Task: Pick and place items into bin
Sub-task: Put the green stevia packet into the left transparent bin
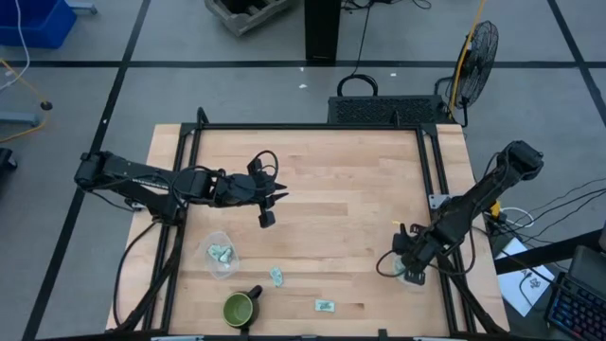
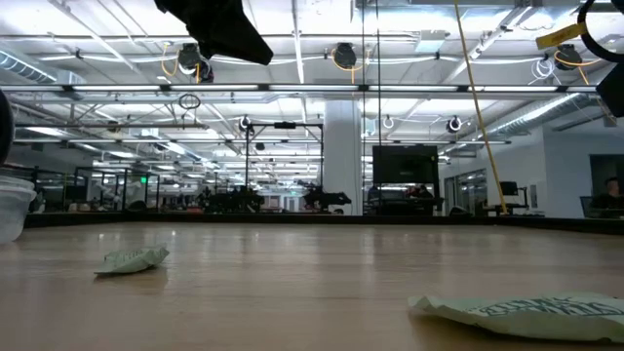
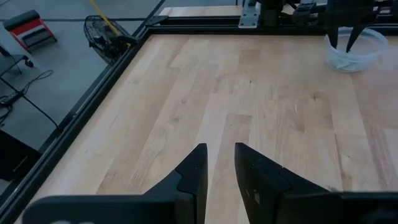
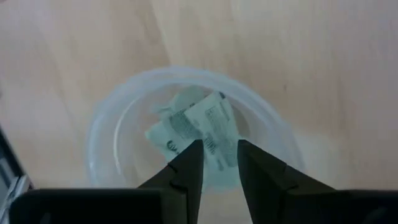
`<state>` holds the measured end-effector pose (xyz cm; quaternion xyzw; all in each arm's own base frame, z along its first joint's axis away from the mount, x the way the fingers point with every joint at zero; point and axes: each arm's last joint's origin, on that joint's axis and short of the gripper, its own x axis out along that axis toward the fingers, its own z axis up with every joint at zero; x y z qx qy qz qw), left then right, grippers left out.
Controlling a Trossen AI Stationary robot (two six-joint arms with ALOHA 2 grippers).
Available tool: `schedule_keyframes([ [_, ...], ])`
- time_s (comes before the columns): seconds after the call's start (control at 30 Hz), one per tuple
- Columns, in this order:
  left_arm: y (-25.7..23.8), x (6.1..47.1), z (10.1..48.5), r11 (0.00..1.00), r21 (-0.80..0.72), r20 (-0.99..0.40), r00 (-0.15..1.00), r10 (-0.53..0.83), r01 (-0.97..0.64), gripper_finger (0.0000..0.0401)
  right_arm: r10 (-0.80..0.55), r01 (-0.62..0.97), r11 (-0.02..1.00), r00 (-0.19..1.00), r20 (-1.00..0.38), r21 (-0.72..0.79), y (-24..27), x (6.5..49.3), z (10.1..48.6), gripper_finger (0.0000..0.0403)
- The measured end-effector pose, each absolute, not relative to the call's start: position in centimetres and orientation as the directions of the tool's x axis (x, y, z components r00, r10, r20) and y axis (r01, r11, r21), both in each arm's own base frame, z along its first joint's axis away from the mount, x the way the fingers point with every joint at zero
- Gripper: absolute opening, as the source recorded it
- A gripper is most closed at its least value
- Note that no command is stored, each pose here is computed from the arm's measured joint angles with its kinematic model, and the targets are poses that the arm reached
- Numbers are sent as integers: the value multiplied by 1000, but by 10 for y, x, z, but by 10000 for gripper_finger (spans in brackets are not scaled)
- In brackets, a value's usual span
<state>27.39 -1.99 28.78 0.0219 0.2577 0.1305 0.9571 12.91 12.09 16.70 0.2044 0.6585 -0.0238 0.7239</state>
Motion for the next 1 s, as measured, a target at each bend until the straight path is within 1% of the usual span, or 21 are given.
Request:
schedule_keyframes([
  [0.1, -20, 274, 288, 965, 108, -488, 833, 261, -239, 88, 263, 290, 912, 127, -957, 289, 121, 128, 170, 88],
  [0.17, -20, 274, 288, 965, 105, -489, 833, 259, -239, 88, 283, 280, 907, 150, -947, 315, 121, 128, 176, 81],
  [0.23, -21, 274, 287, 972, 68, -499, 836, 229, -225, 88, 308, 266, 899, 182, -934, 348, 122, 129, 184, 76],
  [0.33, -24, 273, 285, 985, -49, -528, 841, 117, -168, 88, 331, 235, 890, 253, -909, 390, 121, 129, 197, 68],
  [0.4, -27, 273, 282, 983, -142, -559, 829, 20, -120, 88, 334, 172, 896, 344, -878, 409, 121, 132, 206, 62],
  [0.47, -32, 274, 275, 975, -209, -598, 798, -67, -75, 88, 330, 67, 914, 447, -831, 399, 120, 134, 215, 57],
  [0.57, -40, 276, 261, 969, -245, -674, 723, -152, -25, 88, 262, -84, 958, 641, -722, 273, 118, 140, 228, 52],
  [0.63, -45, 279, 247, 967, -256, -728, 660, -186, -10, 88, 182, -139, 983, 772, -609, 117, 117, 145, 238, 50],
  [0.7, -52, 283, 230, 969, -245, -786, 587, -193, -9, 88, 113, -153, 987, 874, -473, -46, 118, 151, 248, 50],
  [0.77, -60, 289, 215, 972, -234, -818, 541, -198, 2, 88, 63, -141, 970, 932, -356, -199, 119, 156, 253, 50],
  [0.87, -72, 296, 193, 970, -240, -854, 471, -223, 23, 88, 55, -136, 917, 974, -219, -375, 120, 160, 256, 50],
  [1.0, -87, 299, 170, 953, -298, -877, 379, -296, 55, 88, 61, -94, 852, 995, -81, -516, 116, 161, 245, 50],
])
